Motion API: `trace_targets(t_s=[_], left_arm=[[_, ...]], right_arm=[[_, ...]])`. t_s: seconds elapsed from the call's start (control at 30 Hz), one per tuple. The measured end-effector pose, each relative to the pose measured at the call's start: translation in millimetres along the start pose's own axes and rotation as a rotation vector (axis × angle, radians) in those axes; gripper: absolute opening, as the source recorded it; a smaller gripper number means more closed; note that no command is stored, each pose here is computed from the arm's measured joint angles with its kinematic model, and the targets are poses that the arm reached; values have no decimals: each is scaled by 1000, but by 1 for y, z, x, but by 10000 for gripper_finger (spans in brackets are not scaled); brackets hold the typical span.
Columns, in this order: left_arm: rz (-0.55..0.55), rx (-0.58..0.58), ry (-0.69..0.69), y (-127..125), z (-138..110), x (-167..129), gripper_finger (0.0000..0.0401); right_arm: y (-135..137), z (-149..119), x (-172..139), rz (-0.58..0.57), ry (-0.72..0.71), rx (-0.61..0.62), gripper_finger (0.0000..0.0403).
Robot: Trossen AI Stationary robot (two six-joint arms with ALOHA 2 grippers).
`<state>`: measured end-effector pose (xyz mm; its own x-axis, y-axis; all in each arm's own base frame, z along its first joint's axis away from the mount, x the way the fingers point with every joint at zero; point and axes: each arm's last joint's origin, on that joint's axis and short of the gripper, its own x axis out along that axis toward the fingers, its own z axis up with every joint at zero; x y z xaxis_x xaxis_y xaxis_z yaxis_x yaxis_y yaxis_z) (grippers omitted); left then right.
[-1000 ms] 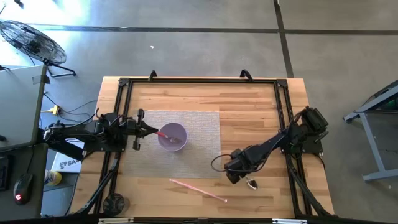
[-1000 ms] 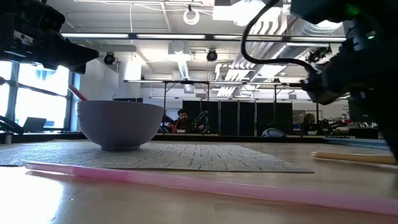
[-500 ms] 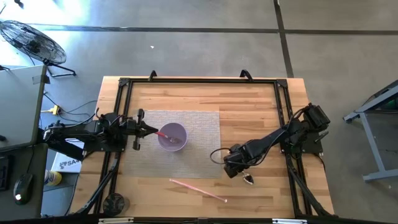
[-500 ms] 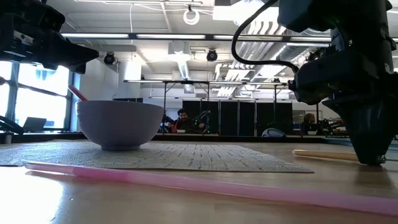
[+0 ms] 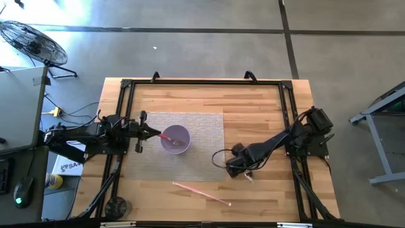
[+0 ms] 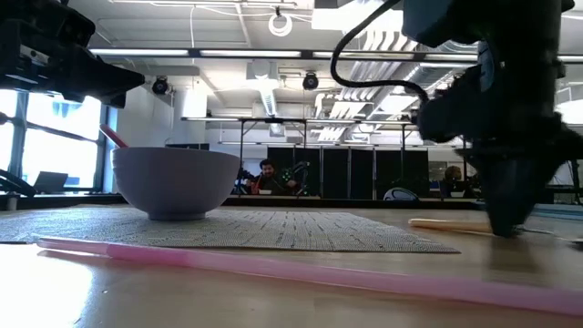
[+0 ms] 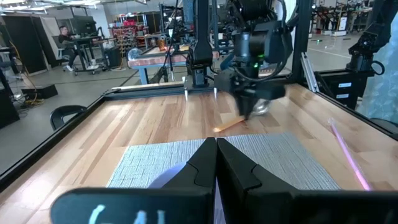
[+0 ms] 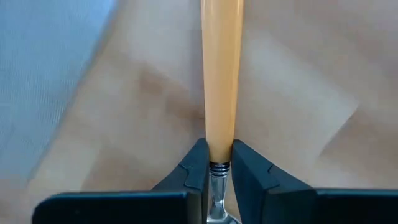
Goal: Pick & Place Utensil
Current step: Put the yellow spoon into the purple bowl on the brown placemat
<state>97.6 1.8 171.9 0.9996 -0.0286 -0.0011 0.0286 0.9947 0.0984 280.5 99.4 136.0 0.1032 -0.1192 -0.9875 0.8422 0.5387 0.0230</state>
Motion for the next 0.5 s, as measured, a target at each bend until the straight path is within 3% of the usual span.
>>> trace_targets(t_s=[0.13,0.5], left_arm=[[0,0,0,0,0,0,1],[-1,0,0,0,0,0,1]], right_arm=[[9,12,-13,-24,-148,-19,45],[29,42,-43,54,-260,-76,44]])
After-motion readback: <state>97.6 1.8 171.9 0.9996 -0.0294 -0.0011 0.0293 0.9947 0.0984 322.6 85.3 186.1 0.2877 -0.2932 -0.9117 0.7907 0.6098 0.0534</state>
